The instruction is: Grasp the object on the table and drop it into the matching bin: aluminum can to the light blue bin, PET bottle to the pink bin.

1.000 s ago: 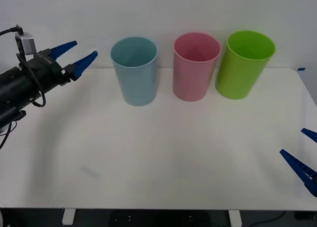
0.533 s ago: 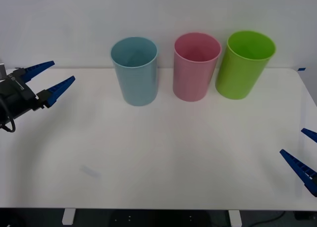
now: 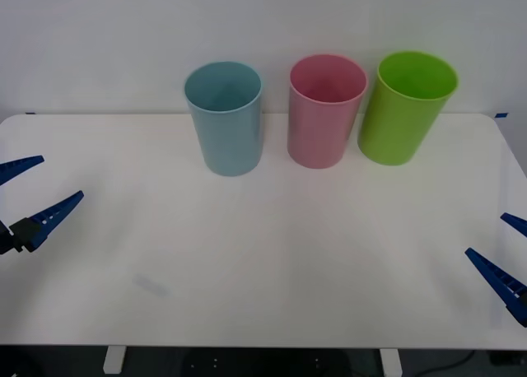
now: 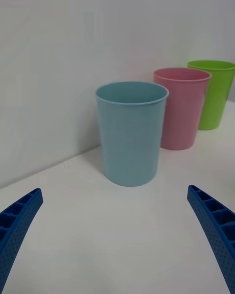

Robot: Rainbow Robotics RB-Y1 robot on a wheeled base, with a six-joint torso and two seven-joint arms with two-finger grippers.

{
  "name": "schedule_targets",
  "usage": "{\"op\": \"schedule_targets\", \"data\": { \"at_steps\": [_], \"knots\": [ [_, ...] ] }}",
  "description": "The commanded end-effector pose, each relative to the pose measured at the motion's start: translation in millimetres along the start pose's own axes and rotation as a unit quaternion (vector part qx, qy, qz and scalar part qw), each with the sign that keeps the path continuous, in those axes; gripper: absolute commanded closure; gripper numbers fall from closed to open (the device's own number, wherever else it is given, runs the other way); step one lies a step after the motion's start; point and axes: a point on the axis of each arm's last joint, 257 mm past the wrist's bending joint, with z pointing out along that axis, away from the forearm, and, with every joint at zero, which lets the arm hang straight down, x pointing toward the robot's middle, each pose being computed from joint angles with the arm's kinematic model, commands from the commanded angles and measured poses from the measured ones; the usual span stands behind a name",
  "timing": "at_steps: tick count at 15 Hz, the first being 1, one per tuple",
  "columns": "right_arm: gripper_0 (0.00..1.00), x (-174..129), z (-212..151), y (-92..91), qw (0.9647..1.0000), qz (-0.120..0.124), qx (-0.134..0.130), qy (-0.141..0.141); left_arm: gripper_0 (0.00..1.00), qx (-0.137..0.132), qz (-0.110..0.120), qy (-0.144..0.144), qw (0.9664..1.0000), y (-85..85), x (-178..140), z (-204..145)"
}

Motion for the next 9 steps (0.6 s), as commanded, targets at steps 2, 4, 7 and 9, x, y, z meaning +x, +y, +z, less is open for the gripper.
{"op": "schedule_targets", "data": {
  "at_steps": [2, 4, 7, 9],
  "knots": [
    [0.00, 0.0, 0.0, 0.0, 1.0000, 0.000, 0.000, 0.000, 0.00, -0.003, 0.005, 0.016, 0.9999, -10.2, 20.3, -23.2],
    [0.00, 0.0, 0.0, 0.0, 1.0000, 0.000, 0.000, 0.000, 0.00, -0.005, -0.005, 0.020, 0.9998, -14.0, 27.2, -31.6],
    [0.00, 0.0, 0.0, 0.0, 1.0000, 0.000, 0.000, 0.000, 0.00, -0.008, -0.020, 0.022, 0.9995, -18.1, 33.3, -39.9],
    [0.00, 0.0, 0.0, 0.0, 1.0000, 0.000, 0.000, 0.000, 0.00, -0.008, -0.026, 0.019, 0.9995, -19.8, 33.5, -42.0]
  ]
}}
